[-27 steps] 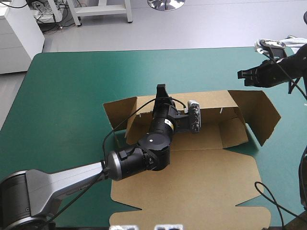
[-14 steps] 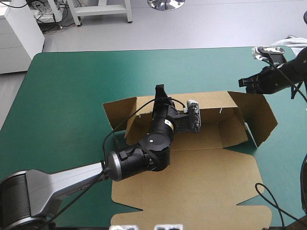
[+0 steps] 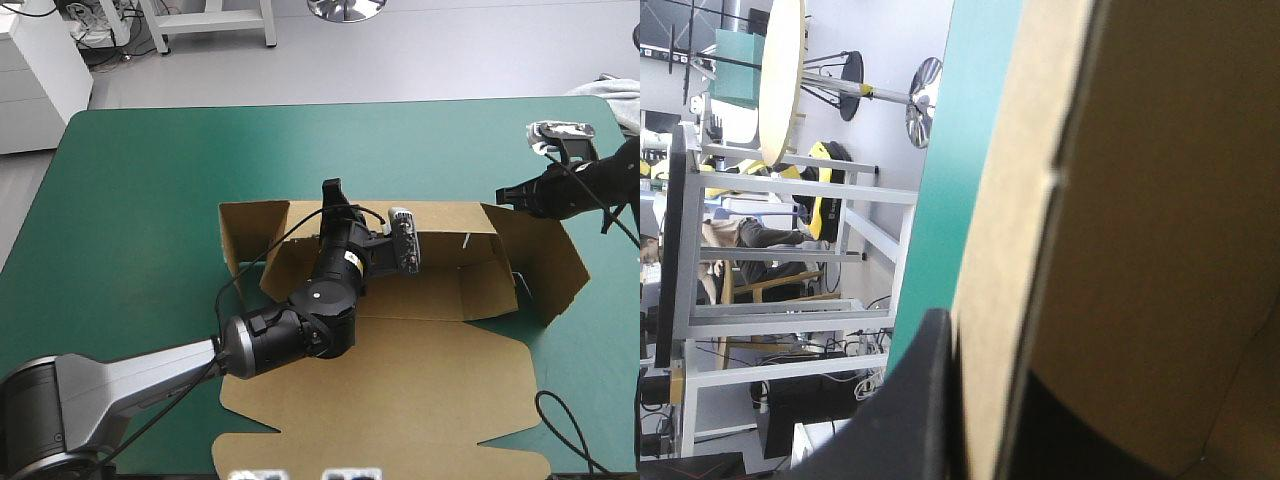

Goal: Fold the box

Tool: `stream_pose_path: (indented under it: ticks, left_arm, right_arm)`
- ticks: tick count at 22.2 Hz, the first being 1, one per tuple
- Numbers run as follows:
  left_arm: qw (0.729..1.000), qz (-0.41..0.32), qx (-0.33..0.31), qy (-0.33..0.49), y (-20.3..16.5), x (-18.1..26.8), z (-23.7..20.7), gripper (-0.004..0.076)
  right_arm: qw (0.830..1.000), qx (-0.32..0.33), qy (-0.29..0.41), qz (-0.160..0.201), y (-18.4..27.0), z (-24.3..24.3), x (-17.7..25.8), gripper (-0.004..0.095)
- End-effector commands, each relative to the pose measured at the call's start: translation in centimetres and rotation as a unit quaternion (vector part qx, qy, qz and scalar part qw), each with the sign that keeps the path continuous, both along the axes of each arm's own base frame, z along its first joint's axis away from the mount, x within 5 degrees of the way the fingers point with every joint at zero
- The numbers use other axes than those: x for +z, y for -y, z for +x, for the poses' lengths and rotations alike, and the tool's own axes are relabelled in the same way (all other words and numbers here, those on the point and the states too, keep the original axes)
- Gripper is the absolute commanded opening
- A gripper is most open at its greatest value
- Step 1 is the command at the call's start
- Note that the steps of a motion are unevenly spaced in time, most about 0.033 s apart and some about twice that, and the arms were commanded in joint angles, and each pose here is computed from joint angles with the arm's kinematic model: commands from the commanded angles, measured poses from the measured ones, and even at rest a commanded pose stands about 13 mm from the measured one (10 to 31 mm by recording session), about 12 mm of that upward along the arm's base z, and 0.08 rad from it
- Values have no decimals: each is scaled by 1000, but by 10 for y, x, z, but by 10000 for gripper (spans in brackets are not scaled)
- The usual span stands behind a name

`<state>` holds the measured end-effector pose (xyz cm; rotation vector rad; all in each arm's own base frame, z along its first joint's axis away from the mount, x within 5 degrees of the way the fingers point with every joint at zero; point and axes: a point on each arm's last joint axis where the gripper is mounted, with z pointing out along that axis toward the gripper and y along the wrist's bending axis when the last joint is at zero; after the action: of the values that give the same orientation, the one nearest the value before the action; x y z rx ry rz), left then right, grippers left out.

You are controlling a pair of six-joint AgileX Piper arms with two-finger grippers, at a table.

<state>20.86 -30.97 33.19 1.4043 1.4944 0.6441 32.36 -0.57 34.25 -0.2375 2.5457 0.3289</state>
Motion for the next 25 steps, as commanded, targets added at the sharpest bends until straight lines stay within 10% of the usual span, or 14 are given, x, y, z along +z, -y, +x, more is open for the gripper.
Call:
stream_pose_path:
  ticks: [1, 7, 19, 25]
  left_arm:
    - [998, -44, 11, 41, -10, 32, -2, -10]
    - [998, -42, 17, 41, -11, 32, -2, -10]
    - [997, -58, -1, 41, -7, 33, -3, -10]
    - [997, -67, 1, 44, -7, 34, -3, -10]
  right_arm:
    - [1000, -6, 17, -15, 4, -7, 11, -18]
    - [998, -60, 6, 14, 46, -14, 11, -17]
    - [967, -16, 35, 252, 85, 10, -16, -19]
    - [970, -2, 20, 241, 85, 13, -26, -19]
